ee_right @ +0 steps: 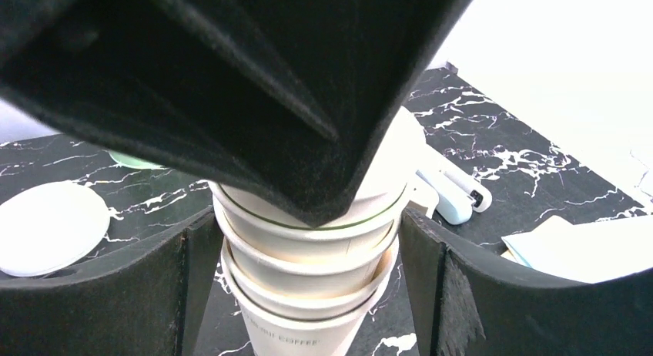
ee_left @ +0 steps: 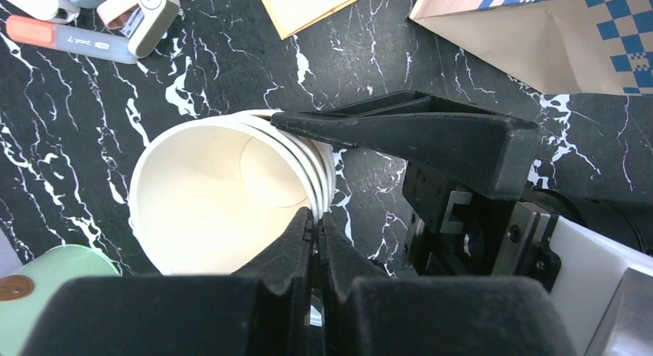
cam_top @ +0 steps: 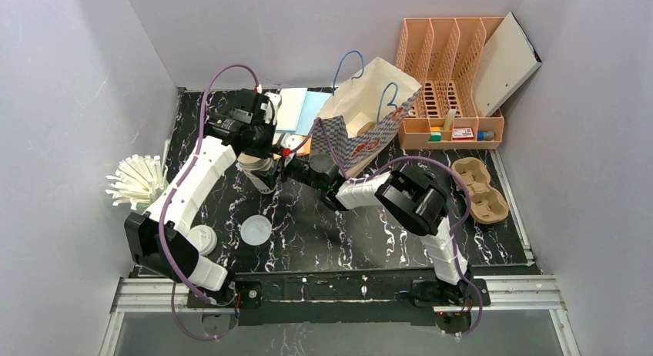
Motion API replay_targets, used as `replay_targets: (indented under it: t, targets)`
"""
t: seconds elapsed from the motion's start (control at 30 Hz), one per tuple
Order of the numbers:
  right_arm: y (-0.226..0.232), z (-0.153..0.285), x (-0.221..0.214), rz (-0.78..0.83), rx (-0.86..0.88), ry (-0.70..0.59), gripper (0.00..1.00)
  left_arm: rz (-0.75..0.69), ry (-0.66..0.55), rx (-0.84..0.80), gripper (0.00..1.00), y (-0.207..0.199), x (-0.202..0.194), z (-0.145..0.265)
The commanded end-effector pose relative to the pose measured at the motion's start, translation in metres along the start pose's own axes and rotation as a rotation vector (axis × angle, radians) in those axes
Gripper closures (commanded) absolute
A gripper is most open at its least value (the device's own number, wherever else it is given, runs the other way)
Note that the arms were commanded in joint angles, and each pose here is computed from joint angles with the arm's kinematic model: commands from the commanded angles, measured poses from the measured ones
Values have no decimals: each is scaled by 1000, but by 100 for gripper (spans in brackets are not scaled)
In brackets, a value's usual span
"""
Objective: Pack the takeout coffee
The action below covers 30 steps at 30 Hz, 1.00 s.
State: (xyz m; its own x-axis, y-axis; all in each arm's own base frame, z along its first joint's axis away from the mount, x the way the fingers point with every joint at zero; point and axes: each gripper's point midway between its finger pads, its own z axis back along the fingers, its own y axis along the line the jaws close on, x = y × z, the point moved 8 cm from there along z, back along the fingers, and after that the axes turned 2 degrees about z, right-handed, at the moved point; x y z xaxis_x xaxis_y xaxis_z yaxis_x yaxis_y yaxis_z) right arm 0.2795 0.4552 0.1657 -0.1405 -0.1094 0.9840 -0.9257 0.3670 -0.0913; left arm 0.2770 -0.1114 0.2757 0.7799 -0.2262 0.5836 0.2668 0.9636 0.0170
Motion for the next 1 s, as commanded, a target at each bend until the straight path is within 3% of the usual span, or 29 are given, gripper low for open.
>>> replay_targets:
  t: [0.0, 0.33, 0.43, 0.6, 0.97]
  targets:
    - [4, 5, -27, -14, 12, 104, 29, 8, -160, -65, 100, -5, 22, 46]
    - [7, 13, -31, -23, 14, 120, 30, 8, -152, -77, 100, -7, 19, 46]
    - [6, 14, -23, -24, 9, 109, 17, 6, -141, -77, 100, -7, 16, 42]
    - [5, 13, -7, -15, 7, 84, 13, 6, -148, -65, 100, -5, 17, 44]
    - [3, 9, 7, 0, 9, 65, 9, -8, -307, 49, 100, 12, 47, 113]
